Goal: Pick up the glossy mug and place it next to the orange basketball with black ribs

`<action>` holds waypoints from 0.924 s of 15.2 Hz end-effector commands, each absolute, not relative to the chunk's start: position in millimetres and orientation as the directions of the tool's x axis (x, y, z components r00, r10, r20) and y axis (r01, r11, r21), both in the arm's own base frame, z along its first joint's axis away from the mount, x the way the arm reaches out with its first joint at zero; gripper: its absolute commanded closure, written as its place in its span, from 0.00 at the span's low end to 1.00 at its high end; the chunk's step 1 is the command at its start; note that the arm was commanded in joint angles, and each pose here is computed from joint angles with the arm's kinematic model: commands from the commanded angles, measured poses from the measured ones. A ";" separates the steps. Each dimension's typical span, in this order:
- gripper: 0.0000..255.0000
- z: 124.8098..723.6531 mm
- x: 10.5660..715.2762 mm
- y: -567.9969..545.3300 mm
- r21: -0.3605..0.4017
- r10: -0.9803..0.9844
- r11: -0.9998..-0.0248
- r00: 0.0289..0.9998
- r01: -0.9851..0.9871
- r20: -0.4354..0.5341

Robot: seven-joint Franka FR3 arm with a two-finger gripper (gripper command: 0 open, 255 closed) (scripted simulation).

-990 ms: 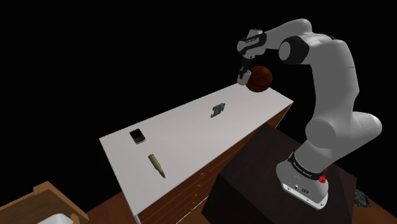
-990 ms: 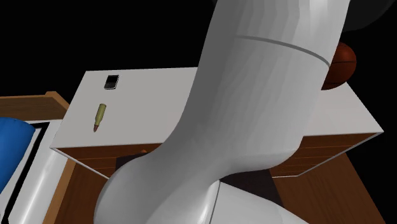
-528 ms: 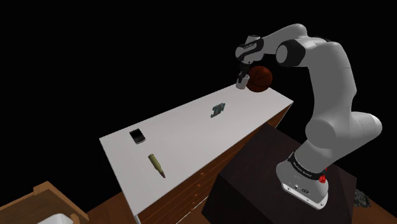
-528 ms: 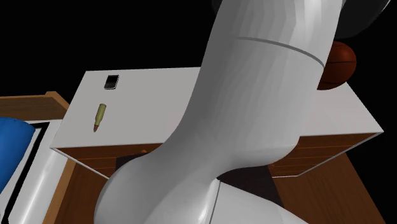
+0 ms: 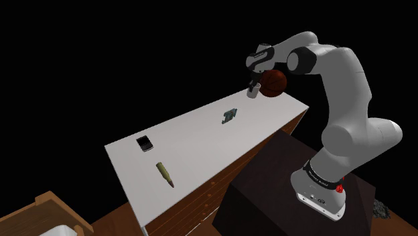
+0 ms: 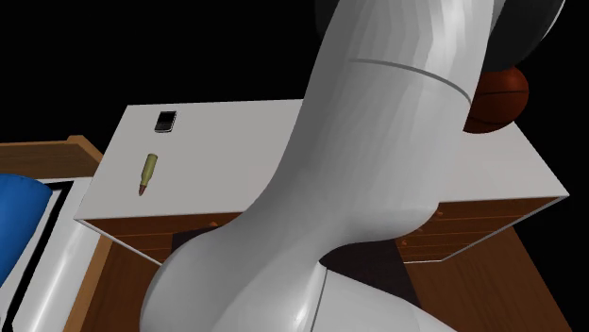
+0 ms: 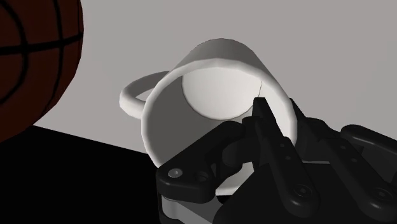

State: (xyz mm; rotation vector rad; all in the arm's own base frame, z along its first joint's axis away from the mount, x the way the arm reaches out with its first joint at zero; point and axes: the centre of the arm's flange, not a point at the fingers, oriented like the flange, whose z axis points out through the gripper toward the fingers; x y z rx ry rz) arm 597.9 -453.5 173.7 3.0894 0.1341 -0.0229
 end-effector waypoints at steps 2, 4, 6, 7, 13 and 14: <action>1.00 156.7 597.5 -453.4 0.049 0.086 -0.995 0.996 0.087 -0.016; 1.00 146.1 597.4 -453.4 0.049 0.086 -0.995 0.996 0.087 -0.016; 1.00 135.6 597.5 -453.4 0.049 0.086 -0.995 0.996 0.087 -0.016; 1.00 130.3 597.5 -453.4 0.049 0.086 -0.995 0.996 0.087 -0.016; 1.00 119.2 597.5 -453.4 0.049 0.086 -0.995 0.996 0.087 -0.016; 1.00 119.2 597.5 -453.4 0.049 0.086 -0.995 0.996 0.087 -0.016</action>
